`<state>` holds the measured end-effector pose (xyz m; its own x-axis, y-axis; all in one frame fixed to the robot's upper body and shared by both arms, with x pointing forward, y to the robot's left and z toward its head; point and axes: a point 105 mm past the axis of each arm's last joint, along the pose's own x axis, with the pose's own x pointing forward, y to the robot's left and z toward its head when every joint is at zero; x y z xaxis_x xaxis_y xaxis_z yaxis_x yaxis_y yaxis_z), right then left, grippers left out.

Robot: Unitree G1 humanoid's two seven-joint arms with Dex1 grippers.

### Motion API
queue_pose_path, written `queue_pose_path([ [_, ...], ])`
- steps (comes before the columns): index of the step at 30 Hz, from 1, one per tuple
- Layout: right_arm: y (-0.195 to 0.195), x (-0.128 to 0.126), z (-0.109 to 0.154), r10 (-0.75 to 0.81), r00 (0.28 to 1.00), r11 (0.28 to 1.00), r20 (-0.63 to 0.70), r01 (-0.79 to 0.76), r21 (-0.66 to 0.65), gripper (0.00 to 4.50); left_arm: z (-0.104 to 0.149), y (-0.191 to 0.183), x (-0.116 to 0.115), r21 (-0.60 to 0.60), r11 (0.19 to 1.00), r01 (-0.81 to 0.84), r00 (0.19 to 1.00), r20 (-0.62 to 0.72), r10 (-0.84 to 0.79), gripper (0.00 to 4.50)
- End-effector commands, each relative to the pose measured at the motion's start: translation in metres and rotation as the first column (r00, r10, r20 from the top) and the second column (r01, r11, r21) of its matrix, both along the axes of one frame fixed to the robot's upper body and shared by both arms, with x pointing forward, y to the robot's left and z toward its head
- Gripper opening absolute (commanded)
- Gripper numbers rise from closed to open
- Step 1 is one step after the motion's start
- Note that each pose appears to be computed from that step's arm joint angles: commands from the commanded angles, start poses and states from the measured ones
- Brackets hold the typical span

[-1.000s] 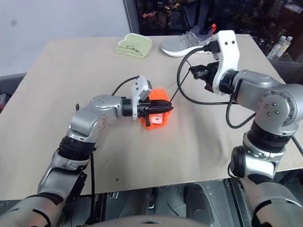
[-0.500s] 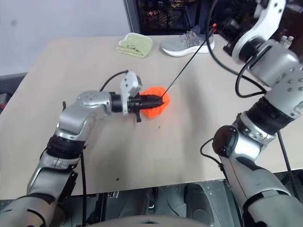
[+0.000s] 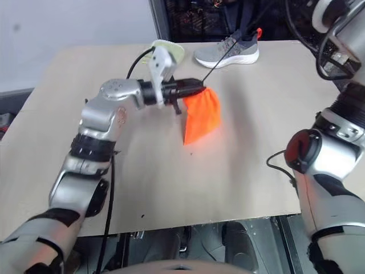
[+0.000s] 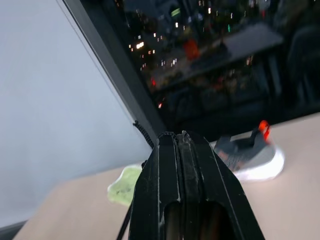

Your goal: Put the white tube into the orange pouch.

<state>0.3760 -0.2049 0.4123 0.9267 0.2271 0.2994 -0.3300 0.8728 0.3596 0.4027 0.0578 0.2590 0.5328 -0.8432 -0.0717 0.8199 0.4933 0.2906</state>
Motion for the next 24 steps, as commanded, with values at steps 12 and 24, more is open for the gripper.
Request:
queue_pose_path([
  [12,-0.043,-0.051,-0.054,-0.205,0.979,0.972,0.01,0.205,-0.118,0.0,-0.019,-0.012,0.02,0.272,0.962,0.006,0.967,0.245,-0.075,0.26],
  [24,-0.035,-0.088,-0.214,-0.251,0.941,0.824,-0.228,0.084,-0.56,0.96,-0.122,-0.06,-0.052,0.351,0.892,0.285,0.939,0.084,-0.333,1.71],
])
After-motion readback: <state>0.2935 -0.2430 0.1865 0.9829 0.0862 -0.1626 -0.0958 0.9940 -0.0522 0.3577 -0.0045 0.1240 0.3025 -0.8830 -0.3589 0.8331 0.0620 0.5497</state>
